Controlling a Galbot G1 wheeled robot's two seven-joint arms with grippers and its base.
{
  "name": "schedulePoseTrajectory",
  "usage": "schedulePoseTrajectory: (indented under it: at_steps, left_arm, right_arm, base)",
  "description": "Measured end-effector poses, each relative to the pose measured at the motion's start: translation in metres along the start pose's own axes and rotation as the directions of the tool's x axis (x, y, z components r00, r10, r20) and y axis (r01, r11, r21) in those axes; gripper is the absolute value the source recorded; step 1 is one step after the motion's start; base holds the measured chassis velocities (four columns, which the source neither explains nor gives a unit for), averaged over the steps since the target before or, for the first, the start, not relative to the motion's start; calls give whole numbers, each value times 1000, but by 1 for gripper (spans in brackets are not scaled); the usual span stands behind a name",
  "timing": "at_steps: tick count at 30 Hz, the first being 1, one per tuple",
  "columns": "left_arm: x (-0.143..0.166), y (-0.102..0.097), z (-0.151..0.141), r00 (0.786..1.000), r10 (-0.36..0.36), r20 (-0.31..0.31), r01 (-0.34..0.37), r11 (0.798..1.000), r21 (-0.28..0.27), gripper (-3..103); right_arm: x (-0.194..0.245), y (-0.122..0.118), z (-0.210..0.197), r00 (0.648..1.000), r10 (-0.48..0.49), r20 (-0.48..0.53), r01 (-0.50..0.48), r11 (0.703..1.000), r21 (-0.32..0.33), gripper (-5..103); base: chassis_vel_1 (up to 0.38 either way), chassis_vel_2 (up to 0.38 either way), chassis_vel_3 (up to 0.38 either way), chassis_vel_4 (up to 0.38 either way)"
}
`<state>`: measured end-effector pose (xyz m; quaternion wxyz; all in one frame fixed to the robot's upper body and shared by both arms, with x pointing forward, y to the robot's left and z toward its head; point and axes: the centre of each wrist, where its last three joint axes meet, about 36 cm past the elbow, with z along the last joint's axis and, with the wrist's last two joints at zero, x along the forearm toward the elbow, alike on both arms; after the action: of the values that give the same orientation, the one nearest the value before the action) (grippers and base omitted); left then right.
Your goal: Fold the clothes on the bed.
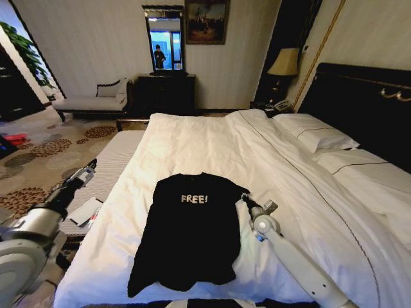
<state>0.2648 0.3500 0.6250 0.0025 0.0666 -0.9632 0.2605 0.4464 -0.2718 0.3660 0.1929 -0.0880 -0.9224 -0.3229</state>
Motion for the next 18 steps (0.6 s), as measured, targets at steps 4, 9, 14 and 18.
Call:
schedulePoseTrajectory:
  at_steps: [4,9,14,18]
  left_arm:
    - [0,0,2,1000,-1,-3,1,1000,-1,100]
    - [0,0,3,1000,-3,-4,3,1000,-4,100]
    - [0,0,3,1000,-4,-4,4,1000,-3,100]
    - [0,0,4,1000,-4,-5,4,1000,-3,100]
  right_arm:
    - [3,-3,5,1000,7,-11,-7,1000,-1,54]
    - [7,0,9,1000,-1,-24,0,1000,-17,76]
    - [8,2,13,999,-8,-37,7,1000,-29,85]
    - [5,1,16,999,-8,-44,6,999,-32,64]
  base:
    - [0,0,0,0]
    - [0,0,0,0]
    - [0,0,0,0]
    - [0,0,0,0]
